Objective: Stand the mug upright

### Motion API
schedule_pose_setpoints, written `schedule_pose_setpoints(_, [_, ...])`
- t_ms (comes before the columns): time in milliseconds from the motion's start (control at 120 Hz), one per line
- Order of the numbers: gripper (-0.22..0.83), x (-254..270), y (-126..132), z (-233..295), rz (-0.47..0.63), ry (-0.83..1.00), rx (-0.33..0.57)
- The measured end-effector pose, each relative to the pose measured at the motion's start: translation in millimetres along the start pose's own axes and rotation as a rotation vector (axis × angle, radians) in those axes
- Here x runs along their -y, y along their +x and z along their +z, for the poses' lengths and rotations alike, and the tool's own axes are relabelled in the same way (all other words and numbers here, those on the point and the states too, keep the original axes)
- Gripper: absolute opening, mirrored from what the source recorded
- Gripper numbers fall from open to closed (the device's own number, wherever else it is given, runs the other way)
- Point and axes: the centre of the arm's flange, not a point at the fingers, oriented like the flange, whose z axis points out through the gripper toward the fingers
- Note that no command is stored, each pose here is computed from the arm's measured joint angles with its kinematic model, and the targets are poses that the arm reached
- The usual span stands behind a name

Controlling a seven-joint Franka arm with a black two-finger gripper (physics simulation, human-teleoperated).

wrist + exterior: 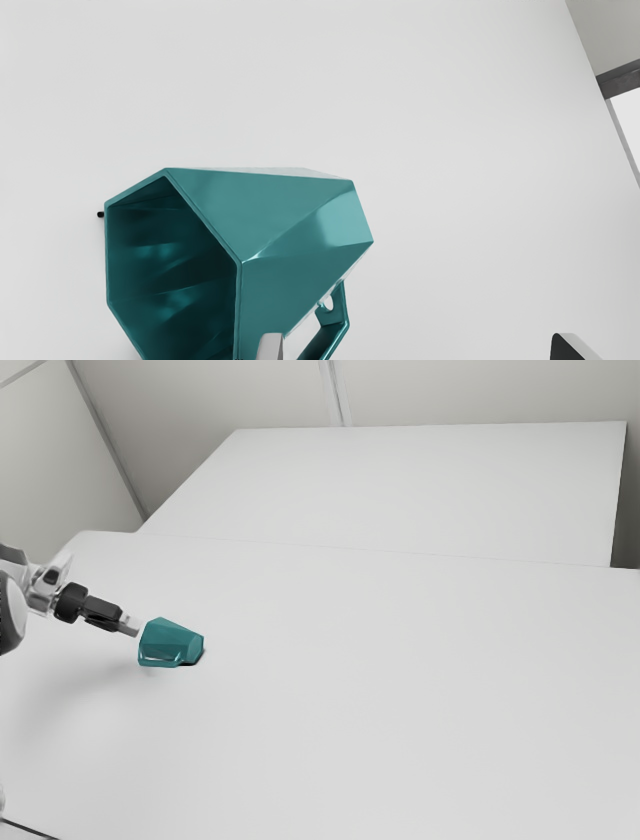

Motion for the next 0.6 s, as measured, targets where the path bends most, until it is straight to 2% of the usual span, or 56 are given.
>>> schedule_pose_setpoints(275, [0.59,25.2,16.1,5.2,0.051,-0.017,-0.013])
schedule_pose_setpoints(600, [0.59,43.0,11.2,10.4,0.071,-0.055,-0.046])
